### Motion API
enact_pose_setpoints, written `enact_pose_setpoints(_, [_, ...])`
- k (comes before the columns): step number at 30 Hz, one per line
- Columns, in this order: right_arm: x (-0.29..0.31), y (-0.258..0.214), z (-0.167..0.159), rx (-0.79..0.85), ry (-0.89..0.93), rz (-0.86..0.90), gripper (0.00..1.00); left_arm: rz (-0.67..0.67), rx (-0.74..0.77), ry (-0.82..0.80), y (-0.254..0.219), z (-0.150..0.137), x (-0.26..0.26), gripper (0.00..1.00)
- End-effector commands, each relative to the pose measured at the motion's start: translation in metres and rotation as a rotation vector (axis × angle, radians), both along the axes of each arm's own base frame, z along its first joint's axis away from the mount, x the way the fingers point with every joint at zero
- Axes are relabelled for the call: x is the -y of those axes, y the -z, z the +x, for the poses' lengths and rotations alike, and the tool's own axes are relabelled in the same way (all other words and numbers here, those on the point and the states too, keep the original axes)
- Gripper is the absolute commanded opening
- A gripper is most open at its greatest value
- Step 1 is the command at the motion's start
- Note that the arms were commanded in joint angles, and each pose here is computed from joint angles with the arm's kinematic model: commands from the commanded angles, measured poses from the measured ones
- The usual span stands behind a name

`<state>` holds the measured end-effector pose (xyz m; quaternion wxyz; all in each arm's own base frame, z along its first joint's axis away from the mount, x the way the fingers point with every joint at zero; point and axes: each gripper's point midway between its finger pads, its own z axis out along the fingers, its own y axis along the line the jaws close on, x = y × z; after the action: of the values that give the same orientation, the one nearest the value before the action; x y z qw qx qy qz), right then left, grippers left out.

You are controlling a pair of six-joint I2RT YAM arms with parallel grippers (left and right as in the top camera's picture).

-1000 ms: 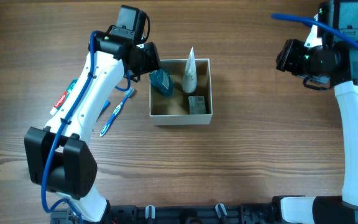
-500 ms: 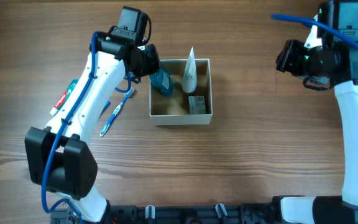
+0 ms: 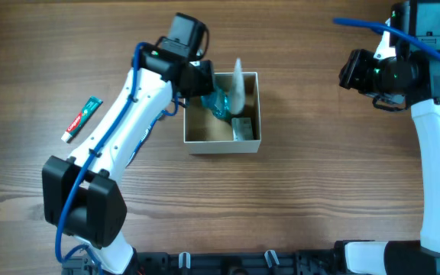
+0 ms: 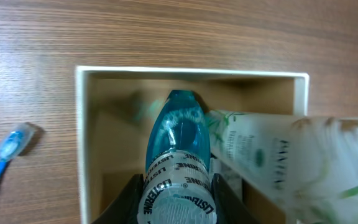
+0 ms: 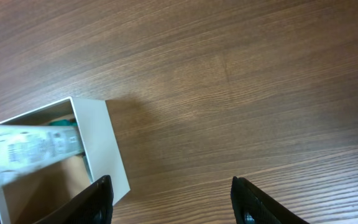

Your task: Pack container

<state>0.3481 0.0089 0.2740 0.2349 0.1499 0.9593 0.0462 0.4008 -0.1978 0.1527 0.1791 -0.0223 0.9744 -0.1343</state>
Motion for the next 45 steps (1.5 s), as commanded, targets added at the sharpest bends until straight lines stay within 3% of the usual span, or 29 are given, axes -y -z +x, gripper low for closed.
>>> enact_pose_setpoints(1, [-0.001,-0.005,-0.003,0.012,-0.019,0.002,0.61,0.034,0.042,0.033,-0.005,0.003,0.008,0.22])
enact_pose_setpoints(6, [-0.001,-0.005,-0.004,0.009,-0.019,0.001,0.61,0.035,0.044,0.027,-0.005,0.003,0.007,0.15])
enact_pose_setpoints(9, [-0.001,-0.005,-0.004,0.01,-0.019,0.002,0.61,0.073,0.071,0.005,-0.007,0.008,-0.001,0.04])
enact_pose_setpoints(17, [-0.001,-0.005,-0.004,0.009,-0.018,0.003,0.62,0.137,0.154,-0.042,-0.024,0.018,-0.016,0.04])
enact_pose_setpoints(34, [-0.001,-0.005,-0.004,0.009,-0.017,0.004,0.62,0.27,0.182,-0.088,-0.025,0.02,-0.04,0.04])
enact_pose_setpoints(41, [-0.001,-0.005,-0.004,0.009,-0.017,0.004,0.62,0.271,0.183,-0.083,-0.025,0.02,-0.04,0.47])
enact_pose_setpoints(43, [-0.001,-0.005,-0.004,0.009,-0.017,0.004,0.62,0.271,0.183,-0.083,-0.025,0.02,-0.039,0.56])
enact_pose_setpoints(45, [-0.001,-0.005,-0.004,0.009,-0.018,0.003,0.62,0.27,0.184,-0.08,-0.025,0.02,-0.038,0.56])
